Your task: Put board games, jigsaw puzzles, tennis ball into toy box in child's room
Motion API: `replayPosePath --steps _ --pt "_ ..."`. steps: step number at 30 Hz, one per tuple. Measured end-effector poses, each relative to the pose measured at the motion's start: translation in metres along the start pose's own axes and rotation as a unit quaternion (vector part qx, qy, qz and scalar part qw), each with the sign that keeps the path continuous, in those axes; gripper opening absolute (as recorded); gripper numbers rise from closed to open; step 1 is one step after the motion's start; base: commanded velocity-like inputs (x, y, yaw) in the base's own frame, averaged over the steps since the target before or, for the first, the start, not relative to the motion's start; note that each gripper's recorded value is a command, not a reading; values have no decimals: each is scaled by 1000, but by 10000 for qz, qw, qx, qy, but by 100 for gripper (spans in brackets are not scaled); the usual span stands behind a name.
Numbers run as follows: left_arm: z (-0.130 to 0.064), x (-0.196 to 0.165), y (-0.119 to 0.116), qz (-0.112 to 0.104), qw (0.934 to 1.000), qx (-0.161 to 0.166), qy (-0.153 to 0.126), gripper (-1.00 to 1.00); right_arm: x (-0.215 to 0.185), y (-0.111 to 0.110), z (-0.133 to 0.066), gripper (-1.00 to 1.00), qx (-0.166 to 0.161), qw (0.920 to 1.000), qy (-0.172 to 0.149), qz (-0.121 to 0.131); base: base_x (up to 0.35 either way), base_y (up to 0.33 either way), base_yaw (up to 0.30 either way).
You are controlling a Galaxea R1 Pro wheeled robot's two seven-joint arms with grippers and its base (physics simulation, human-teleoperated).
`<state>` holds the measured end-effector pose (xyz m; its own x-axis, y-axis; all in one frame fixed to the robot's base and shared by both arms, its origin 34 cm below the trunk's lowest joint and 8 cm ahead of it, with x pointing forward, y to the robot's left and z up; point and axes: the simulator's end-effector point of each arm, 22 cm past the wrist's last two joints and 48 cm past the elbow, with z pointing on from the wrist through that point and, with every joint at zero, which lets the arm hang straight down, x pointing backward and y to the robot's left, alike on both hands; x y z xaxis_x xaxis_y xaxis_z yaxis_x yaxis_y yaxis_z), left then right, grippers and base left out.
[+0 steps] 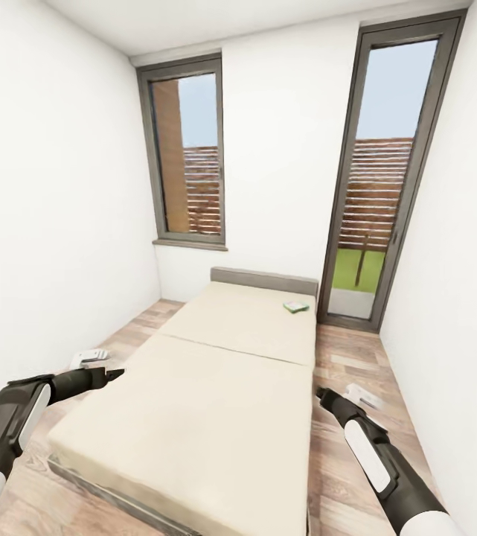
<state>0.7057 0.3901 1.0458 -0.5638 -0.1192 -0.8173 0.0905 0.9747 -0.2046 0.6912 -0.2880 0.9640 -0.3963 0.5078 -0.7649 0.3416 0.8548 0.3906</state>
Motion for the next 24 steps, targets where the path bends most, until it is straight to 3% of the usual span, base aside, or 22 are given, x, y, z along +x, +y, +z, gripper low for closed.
replayPosePath --steps 24 --pt "0 0 0 3 10000 3 -4 100 0 0 0 100 -5 10000 2 -6 0 -68 283"
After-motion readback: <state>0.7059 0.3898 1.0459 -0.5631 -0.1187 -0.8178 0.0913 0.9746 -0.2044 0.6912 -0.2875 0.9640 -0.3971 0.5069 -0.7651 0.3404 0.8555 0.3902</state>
